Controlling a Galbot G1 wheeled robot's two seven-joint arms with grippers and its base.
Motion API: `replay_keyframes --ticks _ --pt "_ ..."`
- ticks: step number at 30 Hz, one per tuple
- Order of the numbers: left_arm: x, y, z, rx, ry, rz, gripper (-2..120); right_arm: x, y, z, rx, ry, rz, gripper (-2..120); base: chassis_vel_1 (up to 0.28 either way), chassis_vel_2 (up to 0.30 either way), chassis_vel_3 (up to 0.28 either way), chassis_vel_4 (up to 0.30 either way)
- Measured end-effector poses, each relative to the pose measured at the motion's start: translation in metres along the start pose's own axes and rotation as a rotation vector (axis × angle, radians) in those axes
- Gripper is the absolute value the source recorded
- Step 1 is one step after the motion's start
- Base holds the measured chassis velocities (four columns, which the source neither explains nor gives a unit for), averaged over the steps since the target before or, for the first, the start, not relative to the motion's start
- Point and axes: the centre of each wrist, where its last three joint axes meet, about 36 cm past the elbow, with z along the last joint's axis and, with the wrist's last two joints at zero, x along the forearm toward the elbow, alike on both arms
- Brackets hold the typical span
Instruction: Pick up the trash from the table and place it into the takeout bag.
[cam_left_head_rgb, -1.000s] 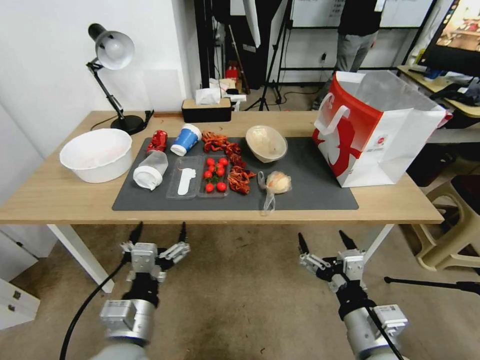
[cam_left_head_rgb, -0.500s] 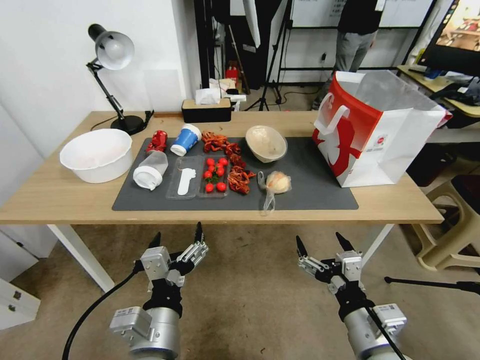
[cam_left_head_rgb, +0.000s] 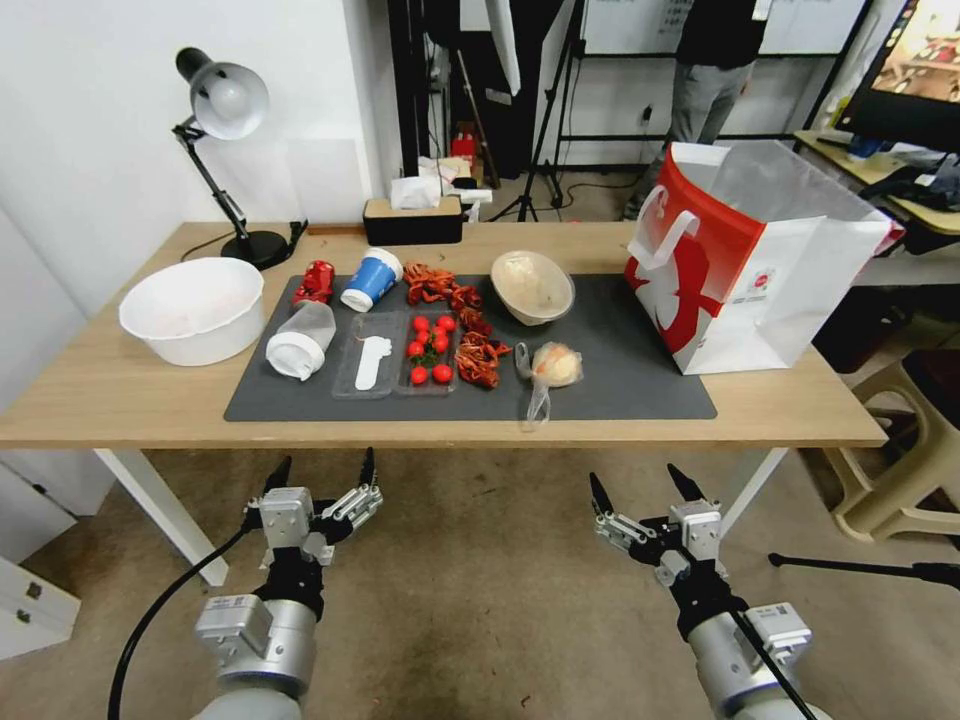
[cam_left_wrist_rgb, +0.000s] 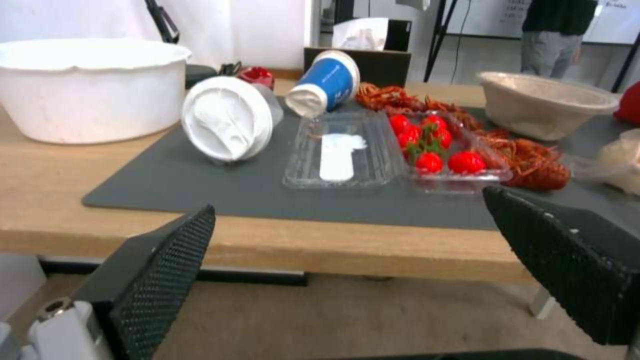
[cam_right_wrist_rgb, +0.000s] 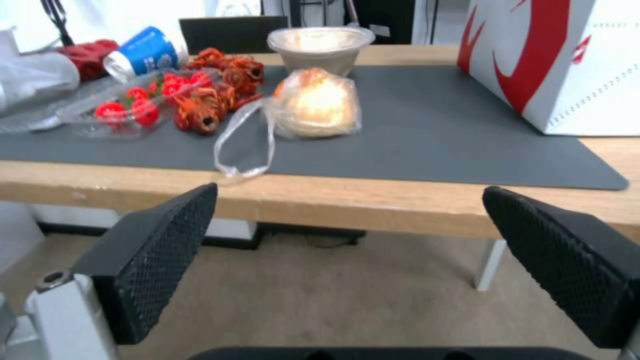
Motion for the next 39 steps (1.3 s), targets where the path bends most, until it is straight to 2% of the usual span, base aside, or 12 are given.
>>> replay_keyframes --ticks 7,14,22,23,26,28,30,34,38,39 --pt "-0.003 0.0 0.007 0.009 0.01 -0.016 100 -0.009 -0.008 -0.007 -0.021 -0.026 -0.042 100 0.0 0.0 0.0 0.0" --pt "-0.005 0.007 0.01 -0.018 0.005 -0.03 100 -0.034 -0.015 -0.025 -0.127 -0.098 -0.119 100 0.0 0.0 0.0 0.0" --pt "-0.002 0.005 0.006 -0.007 0.002 -0.045 100 -0.103 -0.047 -0.049 -0.126 -0.137 -0.204 100 0.0 0.0 0.0 0.0" --pt "-0.002 0.005 0.006 -0.007 0.002 -0.045 100 -0.103 -0.047 -0.049 -0.126 -0.137 -0.204 100 0.0 0.0 0.0 0.0" --pt "-0.003 0.008 0.005 -0.007 0.0 -0.052 100 -0.142 -0.054 -0.057 -0.116 -0.141 -0.218 100 0.0 0.0 0.0 0.0" --pt "-0.003 0.009 0.006 -0.007 0.002 -0.054 100 -0.154 -0.054 -0.06 -0.117 -0.142 -0.228 100 0.0 0.0 0.0 0.0" --pt "-0.004 0.01 0.007 -0.006 0.006 -0.058 100 -0.176 -0.049 -0.063 -0.113 -0.126 -0.246 100 0.0 0.0 0.0 0.0" --pt "-0.003 0.011 0.008 -0.001 0.008 -0.064 100 -0.194 -0.043 -0.061 -0.096 -0.09 -0.258 100 0.0 0.0 0.0 0.0" --pt "-0.002 0.009 0.007 0.007 0.009 -0.072 100 -0.215 -0.034 -0.066 0.004 0.036 -0.213 100 0.0 0.0 0.0 0.0" --pt "-0.002 0.009 0.007 0.007 0.009 -0.072 100 -0.215 -0.034 -0.066 0.004 0.036 -0.213 100 0.0 0.0 0.0 0.0"
